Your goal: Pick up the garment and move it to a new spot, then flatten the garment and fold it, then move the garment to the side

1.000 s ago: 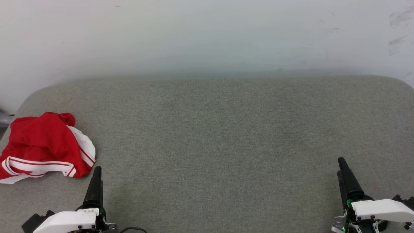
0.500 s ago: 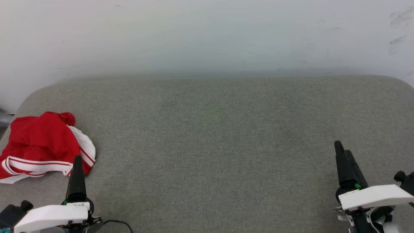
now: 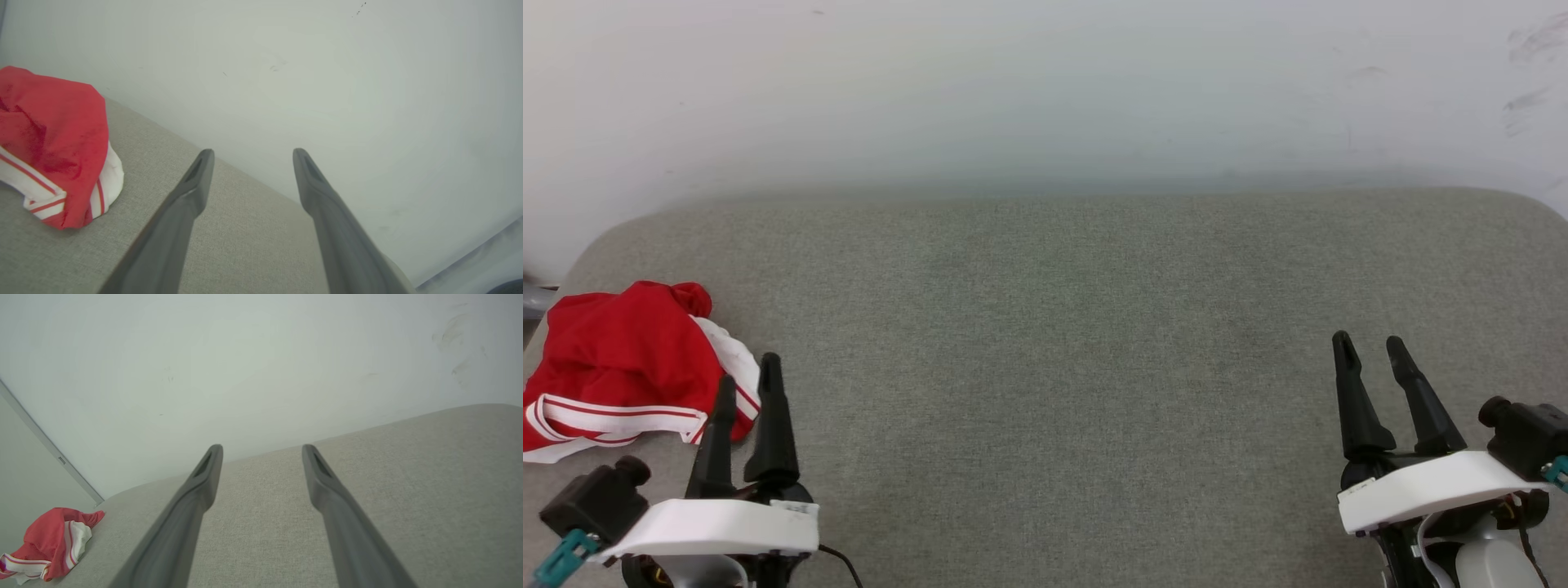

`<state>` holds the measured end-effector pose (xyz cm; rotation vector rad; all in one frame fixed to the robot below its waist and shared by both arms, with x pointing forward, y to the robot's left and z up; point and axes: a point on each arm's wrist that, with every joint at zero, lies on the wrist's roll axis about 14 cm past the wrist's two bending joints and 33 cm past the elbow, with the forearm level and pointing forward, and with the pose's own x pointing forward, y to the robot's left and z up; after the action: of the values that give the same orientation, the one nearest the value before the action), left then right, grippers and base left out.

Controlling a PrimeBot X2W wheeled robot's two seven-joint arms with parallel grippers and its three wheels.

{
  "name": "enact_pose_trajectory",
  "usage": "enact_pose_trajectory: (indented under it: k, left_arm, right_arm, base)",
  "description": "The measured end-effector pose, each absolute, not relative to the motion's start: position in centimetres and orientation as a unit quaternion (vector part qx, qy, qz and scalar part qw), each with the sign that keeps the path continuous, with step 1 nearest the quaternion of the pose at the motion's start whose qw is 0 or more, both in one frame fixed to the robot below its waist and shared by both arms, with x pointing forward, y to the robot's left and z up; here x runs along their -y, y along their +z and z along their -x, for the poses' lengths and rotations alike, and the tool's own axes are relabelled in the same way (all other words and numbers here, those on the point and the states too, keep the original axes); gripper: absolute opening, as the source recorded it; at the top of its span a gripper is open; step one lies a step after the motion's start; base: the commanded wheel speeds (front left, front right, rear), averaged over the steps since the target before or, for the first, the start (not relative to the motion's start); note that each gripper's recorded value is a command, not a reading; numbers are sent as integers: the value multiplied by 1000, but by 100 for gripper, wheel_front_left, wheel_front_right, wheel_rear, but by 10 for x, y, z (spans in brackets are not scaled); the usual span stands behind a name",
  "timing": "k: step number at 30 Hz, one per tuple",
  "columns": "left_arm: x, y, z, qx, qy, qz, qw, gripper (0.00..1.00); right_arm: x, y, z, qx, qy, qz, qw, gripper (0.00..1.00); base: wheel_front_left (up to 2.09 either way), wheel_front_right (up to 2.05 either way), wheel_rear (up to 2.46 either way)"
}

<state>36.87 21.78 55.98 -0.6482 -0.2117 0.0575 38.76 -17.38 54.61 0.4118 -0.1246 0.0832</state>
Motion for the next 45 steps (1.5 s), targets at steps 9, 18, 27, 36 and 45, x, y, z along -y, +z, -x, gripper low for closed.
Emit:
enact_pose_trajectory:
  k: [9,18,27,36,45]
  left_arm:
    - [-191,572,-369,112,-4,222,969,100]
    - [-172,571,-366,107,-26,142,984,100]
    - [-161,557,-362,89,-33,75,993,100]
    - [-159,560,-361,99,-22,76,992,100]
    - [-165,566,-358,118,-21,105,987,100]
  right_arm:
    - [168,554,-387,78,52,-124,988,100]
    - [162,558,-386,88,61,-58,993,100]
    - [162,554,-384,89,62,-4,994,100]
    - [161,554,-383,94,63,8,994,100]
    - [175,549,-383,94,40,-52,993,100]
  base:
    - [0,0,0]
    - [0,0,0]
    - [0,0,0]
    - [0,0,0]
    - [0,0,0]
